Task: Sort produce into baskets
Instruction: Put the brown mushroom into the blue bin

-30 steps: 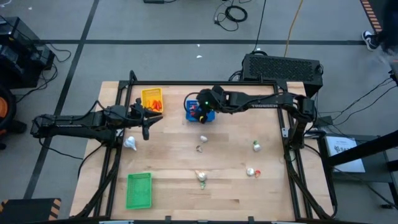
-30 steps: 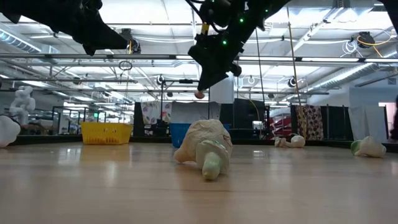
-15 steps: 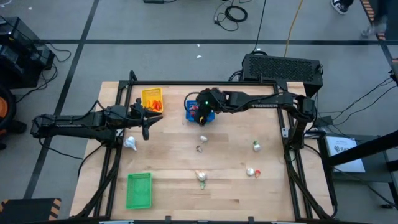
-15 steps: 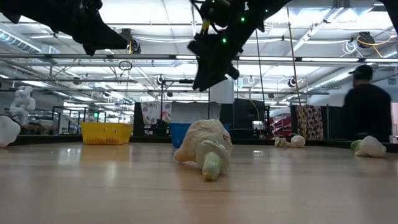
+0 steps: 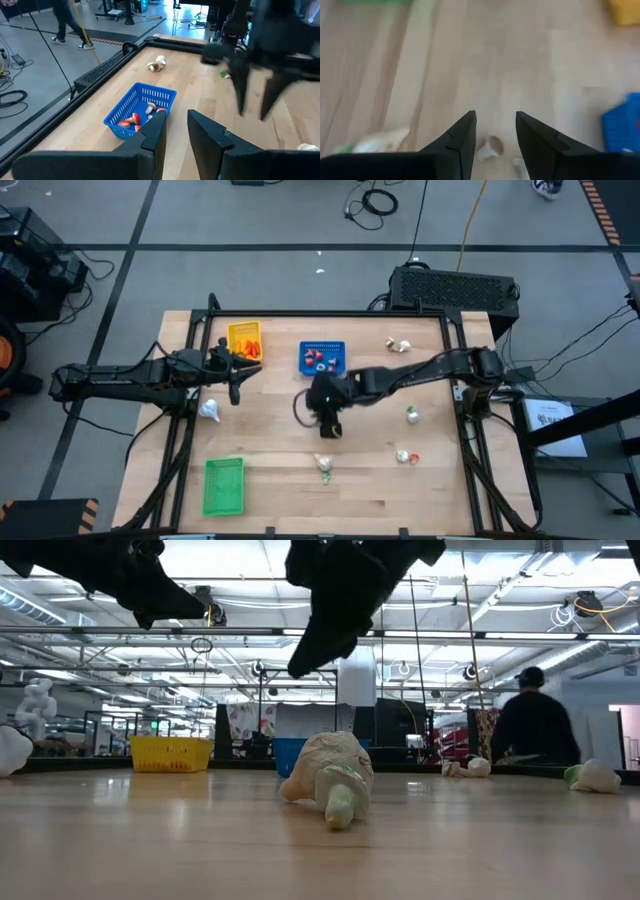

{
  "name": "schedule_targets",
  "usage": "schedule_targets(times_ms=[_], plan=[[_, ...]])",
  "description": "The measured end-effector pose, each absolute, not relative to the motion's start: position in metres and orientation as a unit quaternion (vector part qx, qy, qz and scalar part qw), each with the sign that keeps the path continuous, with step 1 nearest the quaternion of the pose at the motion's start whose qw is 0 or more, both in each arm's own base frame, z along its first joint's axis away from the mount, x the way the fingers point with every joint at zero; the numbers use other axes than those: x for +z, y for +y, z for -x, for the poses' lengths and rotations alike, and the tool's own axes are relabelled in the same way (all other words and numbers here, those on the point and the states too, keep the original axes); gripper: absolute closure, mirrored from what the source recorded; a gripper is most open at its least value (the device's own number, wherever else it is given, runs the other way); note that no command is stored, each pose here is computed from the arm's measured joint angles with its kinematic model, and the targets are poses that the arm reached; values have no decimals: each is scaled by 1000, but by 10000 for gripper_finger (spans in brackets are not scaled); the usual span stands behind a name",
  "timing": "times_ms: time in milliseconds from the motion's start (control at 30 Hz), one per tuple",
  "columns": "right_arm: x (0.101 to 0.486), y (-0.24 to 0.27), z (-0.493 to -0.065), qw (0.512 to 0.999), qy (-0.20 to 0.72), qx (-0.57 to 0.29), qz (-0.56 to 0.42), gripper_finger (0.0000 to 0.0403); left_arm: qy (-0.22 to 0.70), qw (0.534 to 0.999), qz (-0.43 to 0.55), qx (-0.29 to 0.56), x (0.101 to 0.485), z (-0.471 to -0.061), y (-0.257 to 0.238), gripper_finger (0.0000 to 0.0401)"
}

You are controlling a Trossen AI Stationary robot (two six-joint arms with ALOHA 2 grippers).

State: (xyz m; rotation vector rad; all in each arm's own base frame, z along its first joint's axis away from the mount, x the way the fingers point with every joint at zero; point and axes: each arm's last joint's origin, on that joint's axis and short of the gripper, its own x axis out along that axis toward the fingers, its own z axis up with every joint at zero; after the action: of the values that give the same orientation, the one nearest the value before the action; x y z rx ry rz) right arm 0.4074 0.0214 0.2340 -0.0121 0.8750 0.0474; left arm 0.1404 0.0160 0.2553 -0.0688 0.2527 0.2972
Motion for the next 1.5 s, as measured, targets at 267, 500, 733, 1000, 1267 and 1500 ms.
schedule_targets(times_ms=[267, 500, 733, 1000, 1267, 1500], plan=[[192, 38, -416, 877, 472, 35, 86, 273, 129, 978, 60, 152, 254, -140, 16, 315], [189, 33, -414, 866, 495, 21, 75, 273, 260, 945, 40, 195, 226, -144, 19, 315], [184, 33, -415, 865, 499, 6, 44, 273, 313, 930, 18, 192, 210, -163, 20, 315], [151, 38, -421, 846, 528, 13, 71, 273, 342, 920, 17, 192, 201, -169, 21, 315], [133, 37, -424, 835, 545, -6, 78, 273, 342, 920, 17, 192, 201, -169, 21, 315], [134, 37, -424, 837, 542, -7, 74, 281, 342, 920, 17, 191, 201, -169, 21, 315]])
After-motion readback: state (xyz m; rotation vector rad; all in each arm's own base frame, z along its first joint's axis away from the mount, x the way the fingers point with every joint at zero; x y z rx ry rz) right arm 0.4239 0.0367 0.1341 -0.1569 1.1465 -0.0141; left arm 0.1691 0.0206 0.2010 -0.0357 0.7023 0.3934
